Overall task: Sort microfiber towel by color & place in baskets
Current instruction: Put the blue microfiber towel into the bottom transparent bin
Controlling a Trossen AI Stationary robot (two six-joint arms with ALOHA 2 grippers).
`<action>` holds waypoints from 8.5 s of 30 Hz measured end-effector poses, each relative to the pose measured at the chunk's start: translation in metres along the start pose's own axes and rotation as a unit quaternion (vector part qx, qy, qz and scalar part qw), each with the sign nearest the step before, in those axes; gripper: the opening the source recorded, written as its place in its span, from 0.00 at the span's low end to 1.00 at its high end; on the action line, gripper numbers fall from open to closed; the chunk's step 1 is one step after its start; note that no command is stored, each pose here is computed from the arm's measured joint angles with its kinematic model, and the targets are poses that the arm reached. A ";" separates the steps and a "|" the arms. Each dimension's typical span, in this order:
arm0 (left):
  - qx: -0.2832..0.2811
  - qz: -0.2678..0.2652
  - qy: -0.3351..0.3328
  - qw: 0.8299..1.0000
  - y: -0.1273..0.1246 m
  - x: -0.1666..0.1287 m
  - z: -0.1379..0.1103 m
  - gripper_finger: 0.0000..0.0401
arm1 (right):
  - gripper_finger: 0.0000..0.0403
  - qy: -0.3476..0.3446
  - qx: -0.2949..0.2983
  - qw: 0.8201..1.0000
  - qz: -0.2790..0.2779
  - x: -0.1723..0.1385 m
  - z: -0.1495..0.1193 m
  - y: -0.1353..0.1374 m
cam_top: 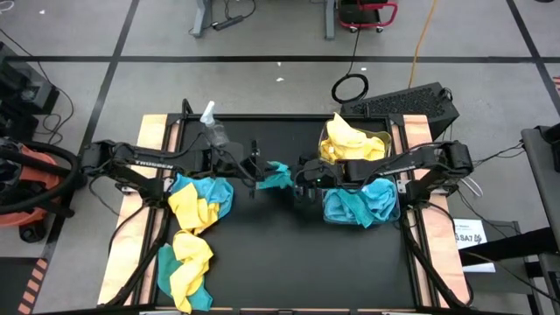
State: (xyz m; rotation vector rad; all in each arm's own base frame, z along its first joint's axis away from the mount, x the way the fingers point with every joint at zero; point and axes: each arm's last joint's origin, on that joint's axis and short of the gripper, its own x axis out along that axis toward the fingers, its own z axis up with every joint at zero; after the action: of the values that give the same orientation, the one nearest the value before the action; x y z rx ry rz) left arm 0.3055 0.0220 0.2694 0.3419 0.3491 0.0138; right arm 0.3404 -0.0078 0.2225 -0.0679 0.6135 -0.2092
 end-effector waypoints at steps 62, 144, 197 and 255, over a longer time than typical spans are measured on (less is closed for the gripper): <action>-0.016 -0.124 0.039 0.991 -0.081 -0.010 0.005 0.67 | 0.00 0.065 0.032 0.988 0.135 -0.218 -0.022 -0.029; -0.029 -0.054 -0.111 0.992 -0.071 0.061 -0.008 0.67 | 0.38 0.224 0.042 0.971 0.070 -0.139 -0.035 -0.026; -0.030 -0.044 -0.032 0.998 -0.005 0.212 -0.031 0.01 | 0.51 0.314 0.083 0.941 0.096 -0.171 -0.038 -0.024; 0.021 -0.104 0.144 0.984 -0.005 0.072 0.064 0.69 | 0.00 0.254 0.094 0.963 0.010 -0.098 -0.122 -0.011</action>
State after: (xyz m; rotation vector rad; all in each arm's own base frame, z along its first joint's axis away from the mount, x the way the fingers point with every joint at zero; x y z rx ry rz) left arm 0.3948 0.0019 0.3002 0.3442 0.6706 -0.1507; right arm 0.1900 0.0019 0.1794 0.1825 1.1020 -0.2675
